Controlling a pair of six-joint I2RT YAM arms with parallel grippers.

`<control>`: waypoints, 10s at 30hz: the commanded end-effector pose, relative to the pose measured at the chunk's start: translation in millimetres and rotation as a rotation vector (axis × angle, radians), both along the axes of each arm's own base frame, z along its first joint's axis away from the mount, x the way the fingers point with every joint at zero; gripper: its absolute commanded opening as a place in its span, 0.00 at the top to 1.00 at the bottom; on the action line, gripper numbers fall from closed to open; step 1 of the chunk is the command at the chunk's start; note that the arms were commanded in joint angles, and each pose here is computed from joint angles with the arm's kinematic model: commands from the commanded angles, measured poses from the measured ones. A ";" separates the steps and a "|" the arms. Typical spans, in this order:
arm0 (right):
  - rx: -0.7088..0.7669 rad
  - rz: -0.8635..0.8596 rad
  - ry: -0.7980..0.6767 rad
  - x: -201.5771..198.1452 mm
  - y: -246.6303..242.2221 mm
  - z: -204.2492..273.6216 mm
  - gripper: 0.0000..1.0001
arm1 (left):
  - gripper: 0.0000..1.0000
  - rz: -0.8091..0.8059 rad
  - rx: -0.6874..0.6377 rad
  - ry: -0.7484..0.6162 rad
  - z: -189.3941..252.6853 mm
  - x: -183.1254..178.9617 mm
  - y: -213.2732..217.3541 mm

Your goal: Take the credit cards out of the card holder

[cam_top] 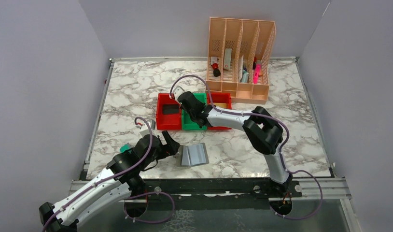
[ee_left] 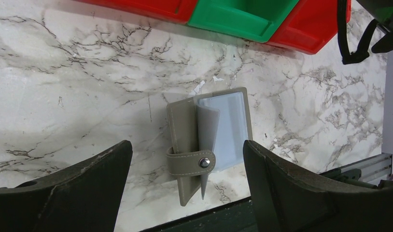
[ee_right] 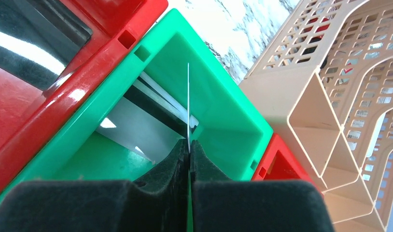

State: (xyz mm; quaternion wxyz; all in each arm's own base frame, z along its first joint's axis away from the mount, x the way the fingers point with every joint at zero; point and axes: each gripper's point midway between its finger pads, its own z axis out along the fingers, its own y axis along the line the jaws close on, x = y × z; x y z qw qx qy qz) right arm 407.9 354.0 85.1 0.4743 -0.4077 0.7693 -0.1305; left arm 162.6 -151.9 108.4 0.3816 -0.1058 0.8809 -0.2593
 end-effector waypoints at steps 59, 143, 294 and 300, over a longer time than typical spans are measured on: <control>0.487 -0.141 0.404 -36.2 16.3 -57.0 0.95 | 0.12 0.020 -0.032 -0.006 7.0 2.5 -1.7; 0.928 -0.111 1.105 -254.8 -17.0 -29.3 0.55 | 0.32 -0.097 0.012 0.116 -21.4 -9.1 -22.9; 0.754 -0.201 1.032 -249.7 -16.1 -58.6 0.59 | 0.77 -0.117 0.045 0.179 -66.3 -19.8 -19.0; 0.807 -0.151 1.088 -256.7 -4.1 -48.8 0.60 | 0.78 -0.119 0.043 0.183 -67.6 -20.3 -19.9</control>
